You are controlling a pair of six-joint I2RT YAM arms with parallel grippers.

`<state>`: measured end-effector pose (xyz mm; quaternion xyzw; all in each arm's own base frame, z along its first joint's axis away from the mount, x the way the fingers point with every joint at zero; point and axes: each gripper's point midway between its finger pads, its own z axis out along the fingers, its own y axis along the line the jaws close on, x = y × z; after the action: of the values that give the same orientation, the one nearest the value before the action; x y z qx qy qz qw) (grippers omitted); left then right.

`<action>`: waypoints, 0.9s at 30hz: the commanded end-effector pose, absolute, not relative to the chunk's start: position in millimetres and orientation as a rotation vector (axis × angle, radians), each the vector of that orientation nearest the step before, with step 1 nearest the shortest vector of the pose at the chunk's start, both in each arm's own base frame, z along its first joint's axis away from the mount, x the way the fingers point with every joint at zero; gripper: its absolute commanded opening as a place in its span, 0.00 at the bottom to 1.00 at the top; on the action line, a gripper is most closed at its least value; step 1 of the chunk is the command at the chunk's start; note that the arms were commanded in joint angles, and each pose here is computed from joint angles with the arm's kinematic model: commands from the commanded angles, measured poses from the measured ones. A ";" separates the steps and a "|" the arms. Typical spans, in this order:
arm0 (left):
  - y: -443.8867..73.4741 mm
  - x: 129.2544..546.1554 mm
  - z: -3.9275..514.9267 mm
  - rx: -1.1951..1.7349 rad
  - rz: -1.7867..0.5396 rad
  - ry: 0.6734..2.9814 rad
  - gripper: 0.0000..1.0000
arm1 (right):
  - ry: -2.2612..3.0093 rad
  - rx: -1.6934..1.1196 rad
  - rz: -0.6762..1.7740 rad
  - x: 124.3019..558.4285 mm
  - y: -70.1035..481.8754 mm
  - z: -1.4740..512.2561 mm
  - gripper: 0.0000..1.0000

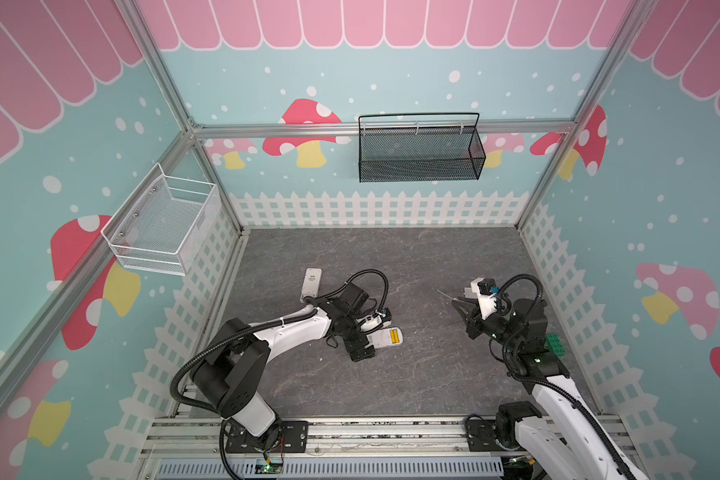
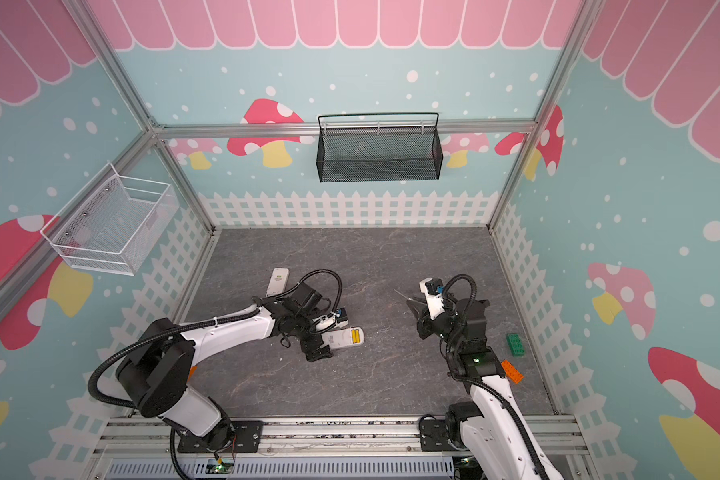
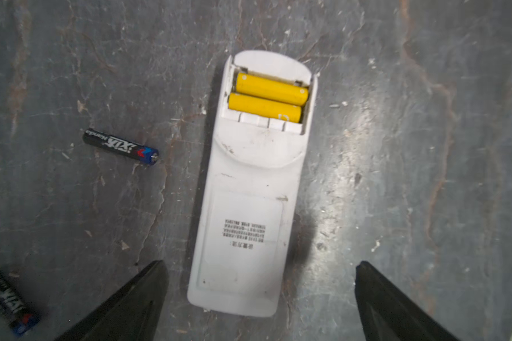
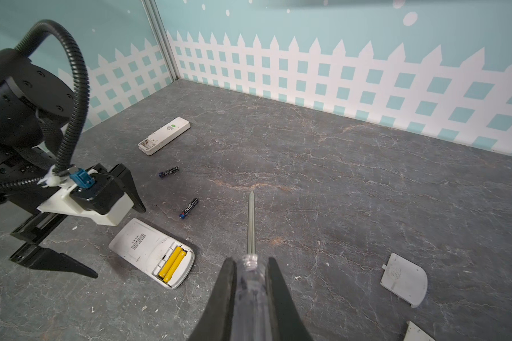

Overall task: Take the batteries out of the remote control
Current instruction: 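Lower the left gripper onto the opened remote while the right holds the screwdriver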

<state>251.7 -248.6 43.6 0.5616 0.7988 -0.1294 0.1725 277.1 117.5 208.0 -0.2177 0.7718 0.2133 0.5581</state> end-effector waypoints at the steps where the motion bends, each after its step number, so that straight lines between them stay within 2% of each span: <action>1: -252.9 269.6 42.4 1.642 -0.220 2.192 0.99 | 1.795 -0.546 0.484 275.9 119.6 209.1 0.00; 11: -267.0 266.7 25.9 1.770 -0.119 2.159 0.98 | 1.837 -0.650 0.503 269.6 138.6 187.0 0.00; 19: -266.7 264.0 15.6 1.839 -0.097 2.165 0.85 | 1.852 -0.809 0.487 262.3 152.1 173.5 0.00; 27: -268.5 259.6 11.0 1.892 -0.162 2.181 0.78 | 1.851 -1.044 0.618 253.9 178.1 159.9 0.00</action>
<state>265.4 -276.4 23.8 0.6324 0.7556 -0.0584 0.1602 262.4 162.9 150.8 -0.3615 0.7832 0.2266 0.4524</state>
